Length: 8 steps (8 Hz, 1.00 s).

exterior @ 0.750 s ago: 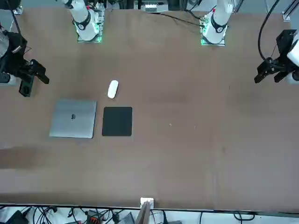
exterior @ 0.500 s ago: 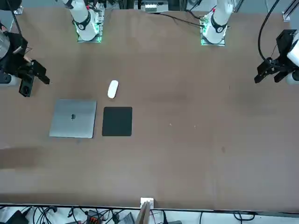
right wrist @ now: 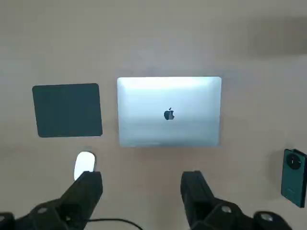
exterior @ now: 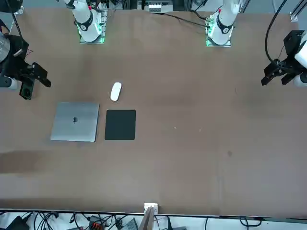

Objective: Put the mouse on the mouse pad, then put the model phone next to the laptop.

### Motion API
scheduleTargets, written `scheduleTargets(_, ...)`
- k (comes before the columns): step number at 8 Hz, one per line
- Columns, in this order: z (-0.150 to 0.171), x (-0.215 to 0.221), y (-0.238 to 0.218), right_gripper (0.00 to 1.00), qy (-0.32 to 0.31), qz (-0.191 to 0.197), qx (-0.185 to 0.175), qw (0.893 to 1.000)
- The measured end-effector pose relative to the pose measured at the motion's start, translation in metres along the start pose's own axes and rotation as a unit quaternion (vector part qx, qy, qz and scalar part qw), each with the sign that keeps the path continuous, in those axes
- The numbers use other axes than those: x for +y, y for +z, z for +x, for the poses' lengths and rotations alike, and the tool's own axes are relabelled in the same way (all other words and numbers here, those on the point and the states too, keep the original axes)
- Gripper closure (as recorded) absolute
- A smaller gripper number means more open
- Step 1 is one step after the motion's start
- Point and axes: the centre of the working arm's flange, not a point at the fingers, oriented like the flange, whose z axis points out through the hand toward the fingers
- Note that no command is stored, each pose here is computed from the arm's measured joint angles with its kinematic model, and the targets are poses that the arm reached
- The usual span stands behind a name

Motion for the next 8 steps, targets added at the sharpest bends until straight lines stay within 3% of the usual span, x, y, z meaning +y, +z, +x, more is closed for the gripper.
scheduleTargets(3, 0.000, -0.001, 0.004, 0.00, -0.002, -0.001, -0.010, 1.000)
scheduleTargets(4, -0.003, 0.000, 0.010, 0.00, -0.002, -0.002, -0.029, 1.000)
scheduleTargets(6, -0.007, -0.005, 0.040, 0.00, -0.006, -0.005, -0.102, 0.995)
scheduleTargets(8, -0.006, -0.048, 0.101, 0.00, -0.038, 0.005, -0.198, 0.980)
